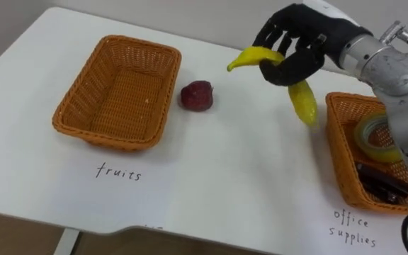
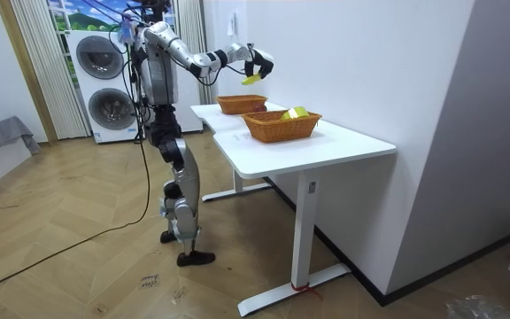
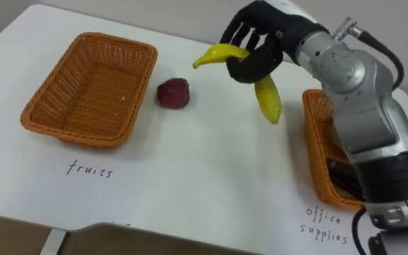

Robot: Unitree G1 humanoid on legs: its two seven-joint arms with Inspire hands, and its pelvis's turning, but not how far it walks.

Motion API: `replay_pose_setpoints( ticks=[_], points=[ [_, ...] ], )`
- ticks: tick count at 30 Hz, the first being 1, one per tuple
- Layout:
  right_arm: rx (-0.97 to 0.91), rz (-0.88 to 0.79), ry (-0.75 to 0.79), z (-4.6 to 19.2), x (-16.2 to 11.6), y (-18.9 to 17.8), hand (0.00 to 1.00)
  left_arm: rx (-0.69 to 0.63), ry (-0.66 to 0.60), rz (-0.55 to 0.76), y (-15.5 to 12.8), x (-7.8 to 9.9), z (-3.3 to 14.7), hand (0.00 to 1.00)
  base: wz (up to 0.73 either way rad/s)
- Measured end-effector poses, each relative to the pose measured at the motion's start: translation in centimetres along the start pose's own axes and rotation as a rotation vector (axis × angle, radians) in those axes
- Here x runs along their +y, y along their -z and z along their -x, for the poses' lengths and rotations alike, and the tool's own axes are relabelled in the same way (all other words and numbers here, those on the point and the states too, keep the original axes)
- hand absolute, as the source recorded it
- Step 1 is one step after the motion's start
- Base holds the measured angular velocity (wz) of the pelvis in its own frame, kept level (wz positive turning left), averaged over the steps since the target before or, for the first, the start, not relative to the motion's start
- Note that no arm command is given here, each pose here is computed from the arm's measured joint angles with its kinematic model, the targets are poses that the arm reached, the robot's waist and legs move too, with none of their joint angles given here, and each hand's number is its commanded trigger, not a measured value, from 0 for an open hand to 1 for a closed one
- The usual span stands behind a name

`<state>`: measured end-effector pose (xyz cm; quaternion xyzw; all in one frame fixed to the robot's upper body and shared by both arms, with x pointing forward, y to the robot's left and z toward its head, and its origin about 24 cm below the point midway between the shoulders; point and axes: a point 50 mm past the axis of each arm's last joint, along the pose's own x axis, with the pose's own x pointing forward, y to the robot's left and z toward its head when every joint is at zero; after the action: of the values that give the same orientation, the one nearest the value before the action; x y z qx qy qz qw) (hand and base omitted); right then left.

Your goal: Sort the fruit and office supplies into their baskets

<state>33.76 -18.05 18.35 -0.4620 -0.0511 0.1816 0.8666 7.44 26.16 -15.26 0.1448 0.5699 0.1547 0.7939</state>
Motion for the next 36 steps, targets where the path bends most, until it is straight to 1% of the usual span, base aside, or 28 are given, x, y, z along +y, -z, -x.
replay_pose_setpoints(
  ticks=[4, 10, 13, 21, 28, 36],
  points=[
    [-0.031, 0.007, 0.017, 0.2, -0.2, -0.7, 1.00, -0.011, -0.014, 0.007, 0.1, 0.1, 0.2, 0.00, 0.05],
    [-0.035, -0.026, 0.024, 0.2, -0.2, -0.9, 1.00, -0.014, -0.023, 0.021, -0.2, 0.1, 0.2, 0.00, 0.07],
    [-0.063, -0.023, 0.034, 0.3, -0.5, -1.6, 1.00, -0.014, -0.023, 0.007, -0.2, 0.0, 0.2, 0.00, 0.08],
    [-0.112, -0.098, 0.040, 0.1, -0.6, -2.2, 1.00, -0.017, -0.014, 0.008, -0.4, -0.4, 0.2, 0.00, 0.05],
    [-0.112, -0.101, 0.044, -0.3, 0.2, -2.6, 1.00, -0.009, -0.003, -0.015, -0.3, -0.3, 0.2, 0.00, 0.04],
    [-0.107, -0.099, 0.035, -0.8, 1.0, -2.9, 1.00, -0.013, 0.031, -0.013, -0.5, -0.6, 0.3, 0.00, 0.11]
  ],
)
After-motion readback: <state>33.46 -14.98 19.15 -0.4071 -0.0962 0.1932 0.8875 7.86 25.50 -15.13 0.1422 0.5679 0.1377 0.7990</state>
